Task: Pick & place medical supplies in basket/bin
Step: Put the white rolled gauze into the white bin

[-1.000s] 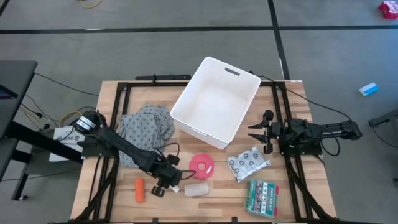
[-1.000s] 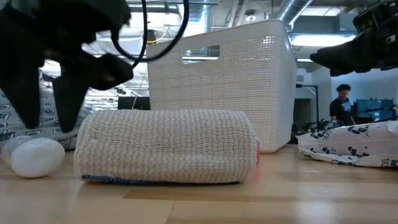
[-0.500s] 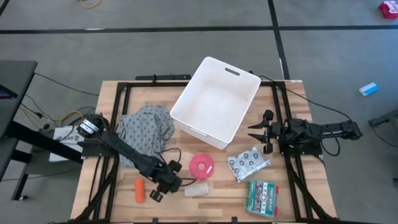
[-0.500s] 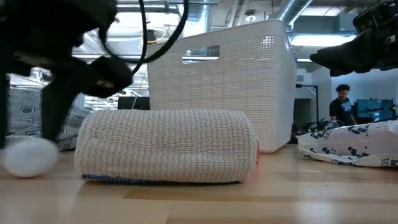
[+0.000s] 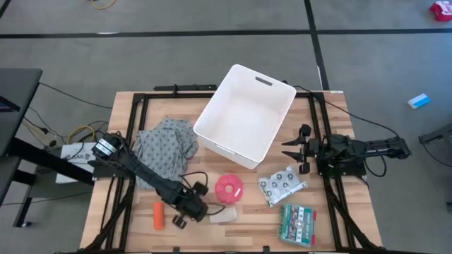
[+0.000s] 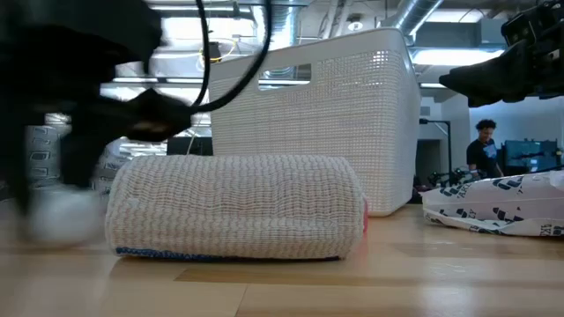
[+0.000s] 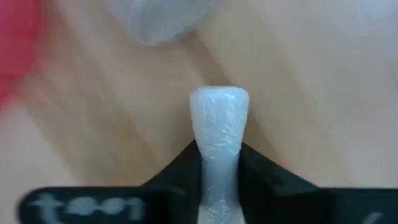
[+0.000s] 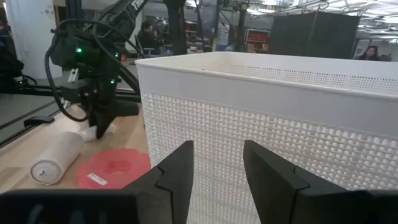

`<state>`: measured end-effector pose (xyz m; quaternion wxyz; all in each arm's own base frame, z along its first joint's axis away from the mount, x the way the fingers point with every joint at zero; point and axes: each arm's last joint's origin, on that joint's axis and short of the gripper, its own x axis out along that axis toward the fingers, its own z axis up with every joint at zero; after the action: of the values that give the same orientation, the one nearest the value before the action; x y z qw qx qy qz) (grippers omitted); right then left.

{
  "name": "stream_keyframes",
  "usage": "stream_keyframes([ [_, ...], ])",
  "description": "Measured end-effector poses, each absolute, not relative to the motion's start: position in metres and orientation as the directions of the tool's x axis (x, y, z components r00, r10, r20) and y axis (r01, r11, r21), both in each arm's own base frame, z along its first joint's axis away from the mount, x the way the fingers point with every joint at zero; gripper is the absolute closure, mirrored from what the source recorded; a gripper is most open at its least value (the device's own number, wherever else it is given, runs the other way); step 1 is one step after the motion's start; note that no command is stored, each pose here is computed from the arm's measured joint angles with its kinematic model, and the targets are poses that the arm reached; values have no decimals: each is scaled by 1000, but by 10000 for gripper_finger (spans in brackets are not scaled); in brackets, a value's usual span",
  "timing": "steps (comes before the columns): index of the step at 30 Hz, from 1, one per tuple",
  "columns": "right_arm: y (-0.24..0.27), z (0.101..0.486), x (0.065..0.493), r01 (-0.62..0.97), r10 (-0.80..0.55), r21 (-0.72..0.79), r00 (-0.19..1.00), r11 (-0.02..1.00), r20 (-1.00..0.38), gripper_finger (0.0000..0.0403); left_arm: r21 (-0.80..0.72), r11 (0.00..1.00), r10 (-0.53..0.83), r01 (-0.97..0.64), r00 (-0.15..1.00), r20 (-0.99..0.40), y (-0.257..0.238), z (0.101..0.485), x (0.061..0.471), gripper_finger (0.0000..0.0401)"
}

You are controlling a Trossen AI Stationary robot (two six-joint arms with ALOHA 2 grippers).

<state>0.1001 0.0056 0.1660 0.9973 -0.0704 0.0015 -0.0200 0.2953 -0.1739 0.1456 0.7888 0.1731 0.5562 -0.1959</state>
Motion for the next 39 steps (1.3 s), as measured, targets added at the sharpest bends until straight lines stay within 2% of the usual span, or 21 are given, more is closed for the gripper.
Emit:
stream_keyframes([
  [2,6,166,100,40,-40,-140,999,989,0,269,128,878,-69,462,386,-920,-171,167,305,378],
  [5,6,166,100,41,-42,-141,999,989,0,270,311,856,69,413,504,-861,-165,209,314,378],
  [9,6,166,100,41,-42,-140,999,989,0,268,633,694,336,344,622,-707,-149,259,330,365],
  [11,6,166,100,41,-41,-141,999,989,0,269,723,635,409,271,676,-613,-136,288,342,364],
  [13,6,166,100,41,-41,-141,999,989,0,270,754,627,442,197,707,-553,-117,312,356,367],
  [18,6,166,100,41,-42,-141,999,989,0,269,729,680,535,-77,732,-422,-44,347,386,371],
  [21,6,166,100,41,-41,-141,999,989,0,269,626,736,590,-258,698,-405,8,350,392,356],
  [23,6,166,100,41,-41,-141,999,989,0,270,509,802,559,-313,695,-452,38,345,393,343],
  [26,6,166,100,41,-41,-141,999,989,0,270,354,899,426,-259,703,-569,71,331,391,327],
  [31,6,168,100,44,-42,-139,999,989,16,269,240,948,314,-208,729,-608,98,314,398,303],
  [34,6,169,100,46,-42,-137,999,989,31,270,256,949,309,-185,707,-636,101,301,403,287],
  [39,5,171,100,49,-42,-135,998,990,49,270,389,911,370,-137,687,-625,95,297,409,258],
])
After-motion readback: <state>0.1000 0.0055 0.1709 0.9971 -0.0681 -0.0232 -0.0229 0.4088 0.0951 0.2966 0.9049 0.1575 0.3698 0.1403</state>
